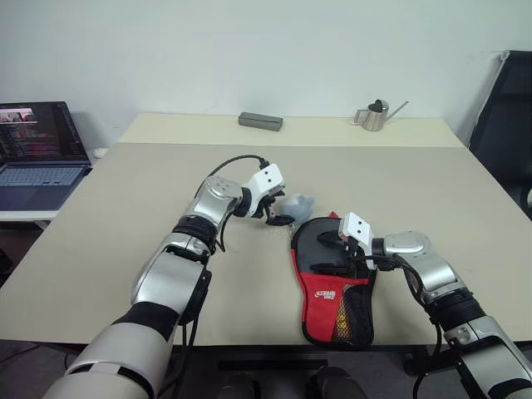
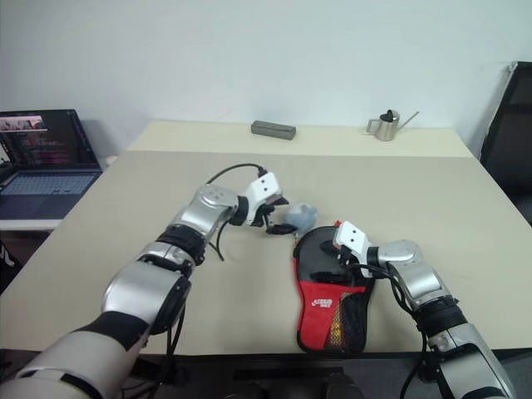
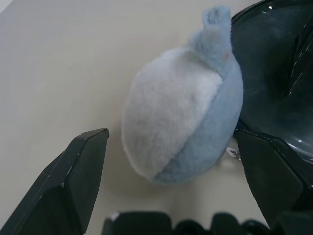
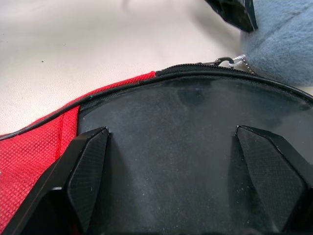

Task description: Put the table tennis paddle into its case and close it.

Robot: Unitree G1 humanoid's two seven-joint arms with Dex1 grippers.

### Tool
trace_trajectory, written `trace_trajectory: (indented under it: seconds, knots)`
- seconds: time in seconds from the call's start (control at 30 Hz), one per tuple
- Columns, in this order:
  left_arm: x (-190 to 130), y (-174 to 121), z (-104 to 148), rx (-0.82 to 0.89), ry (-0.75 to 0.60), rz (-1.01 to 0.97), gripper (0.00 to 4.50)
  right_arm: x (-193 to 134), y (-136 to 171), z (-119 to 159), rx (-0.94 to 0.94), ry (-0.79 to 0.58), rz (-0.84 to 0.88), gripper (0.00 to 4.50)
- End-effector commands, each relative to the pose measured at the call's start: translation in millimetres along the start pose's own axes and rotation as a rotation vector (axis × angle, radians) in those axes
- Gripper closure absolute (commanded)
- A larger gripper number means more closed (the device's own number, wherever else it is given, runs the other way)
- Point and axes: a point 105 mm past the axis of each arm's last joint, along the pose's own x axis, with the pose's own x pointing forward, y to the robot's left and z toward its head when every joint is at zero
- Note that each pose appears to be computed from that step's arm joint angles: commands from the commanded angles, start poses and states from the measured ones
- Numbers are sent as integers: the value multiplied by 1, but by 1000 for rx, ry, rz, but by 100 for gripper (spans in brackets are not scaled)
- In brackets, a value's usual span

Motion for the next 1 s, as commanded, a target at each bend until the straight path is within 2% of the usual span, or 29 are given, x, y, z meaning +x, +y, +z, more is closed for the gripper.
trace_trajectory:
  seconds: [0.03,0.17,0.23,0.37,0.53,0.63,0.7,1.0]
  knots:
    - [3,5,15,80,3,25,0,2,9,-47,76,181,-10,4]
    - [7,5,15,72,5,49,0,3,9,-46,76,178,-9,4]
    - [9,5,14,69,8,61,39,4,9,-45,77,177,-7,0]
    - [13,3,14,63,7,65,166,5,10,-45,74,177,-3,0]
    - [19,-1,15,61,3,60,345,5,12,-45,74,180,1,0]
    - [22,-5,16,65,-4,46,417,5,13,-47,77,186,-1,0]
    - [24,-7,17,72,-7,39,431,5,13,-48,79,189,-4,0]
    - [34,-13,20,114,-6,50,431,4,13,-55,96,222,-16,0]
